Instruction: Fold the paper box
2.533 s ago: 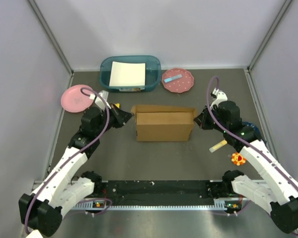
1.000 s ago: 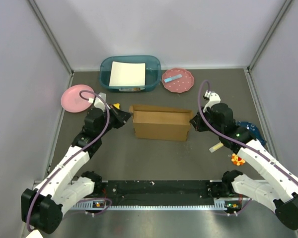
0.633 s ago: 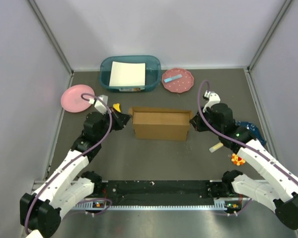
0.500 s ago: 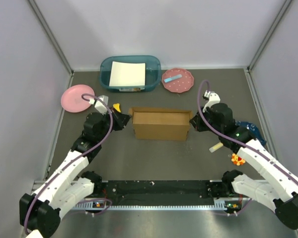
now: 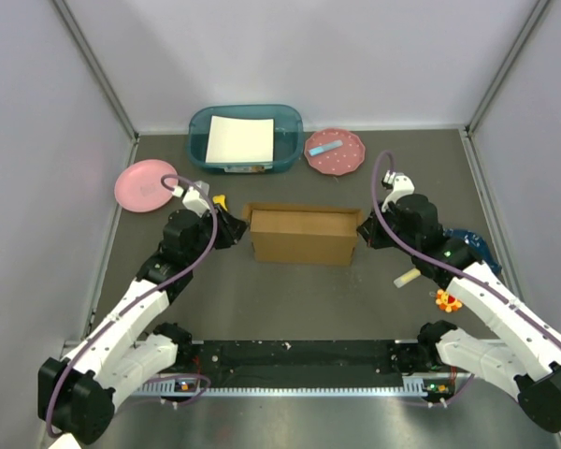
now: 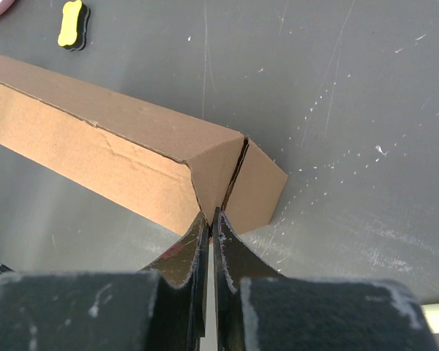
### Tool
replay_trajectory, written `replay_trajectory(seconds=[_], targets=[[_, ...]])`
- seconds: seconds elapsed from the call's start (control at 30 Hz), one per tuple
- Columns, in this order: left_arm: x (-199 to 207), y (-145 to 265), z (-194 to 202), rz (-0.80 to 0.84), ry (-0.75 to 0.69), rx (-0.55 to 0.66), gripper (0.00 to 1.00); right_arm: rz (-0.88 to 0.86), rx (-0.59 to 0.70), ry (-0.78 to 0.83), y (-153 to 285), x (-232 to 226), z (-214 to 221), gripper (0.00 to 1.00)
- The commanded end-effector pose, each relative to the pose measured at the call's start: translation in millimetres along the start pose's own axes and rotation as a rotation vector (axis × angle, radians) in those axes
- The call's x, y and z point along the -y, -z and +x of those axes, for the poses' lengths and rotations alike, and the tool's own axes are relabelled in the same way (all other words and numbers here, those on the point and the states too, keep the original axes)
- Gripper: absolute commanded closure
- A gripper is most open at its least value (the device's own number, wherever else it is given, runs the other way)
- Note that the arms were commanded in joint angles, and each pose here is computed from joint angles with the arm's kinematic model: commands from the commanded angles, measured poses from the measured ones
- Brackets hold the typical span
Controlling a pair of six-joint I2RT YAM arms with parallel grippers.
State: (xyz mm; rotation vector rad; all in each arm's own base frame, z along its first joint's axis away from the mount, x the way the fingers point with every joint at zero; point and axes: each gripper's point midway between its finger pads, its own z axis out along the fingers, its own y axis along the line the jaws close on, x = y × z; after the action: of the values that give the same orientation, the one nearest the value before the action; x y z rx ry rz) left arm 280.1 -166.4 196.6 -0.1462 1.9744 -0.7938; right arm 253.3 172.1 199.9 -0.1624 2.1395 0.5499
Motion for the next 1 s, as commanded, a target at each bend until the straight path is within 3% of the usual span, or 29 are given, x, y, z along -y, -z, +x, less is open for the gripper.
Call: replay_trajectory(seconds=[0.0, 0.27, 0.63, 0.8, 0.97], targets=[[10, 4, -26, 0.006, -0.020, 0.075, 0.64, 0.022, -0.134, 0.021, 6, 5, 31, 1.00], [23, 18, -58, 0.025, -0.036, 0.198, 0.55, 0.021, -0.131, 0.023, 6, 4, 29, 1.00], [29, 18, -60, 0.058, -0.108, 0.195, 0.53, 0.023, -0.137, 0.023, 5, 5, 30, 1.00], [43, 21, -64, 0.120, -0.148, 0.201, 0.56, 0.024, -0.141, 0.024, 4, 5, 31, 1.00], [50, 19, -51, 0.164, -0.143, 0.118, 0.69, 0.024, -0.143, 0.019, 3, 4, 30, 1.00]])
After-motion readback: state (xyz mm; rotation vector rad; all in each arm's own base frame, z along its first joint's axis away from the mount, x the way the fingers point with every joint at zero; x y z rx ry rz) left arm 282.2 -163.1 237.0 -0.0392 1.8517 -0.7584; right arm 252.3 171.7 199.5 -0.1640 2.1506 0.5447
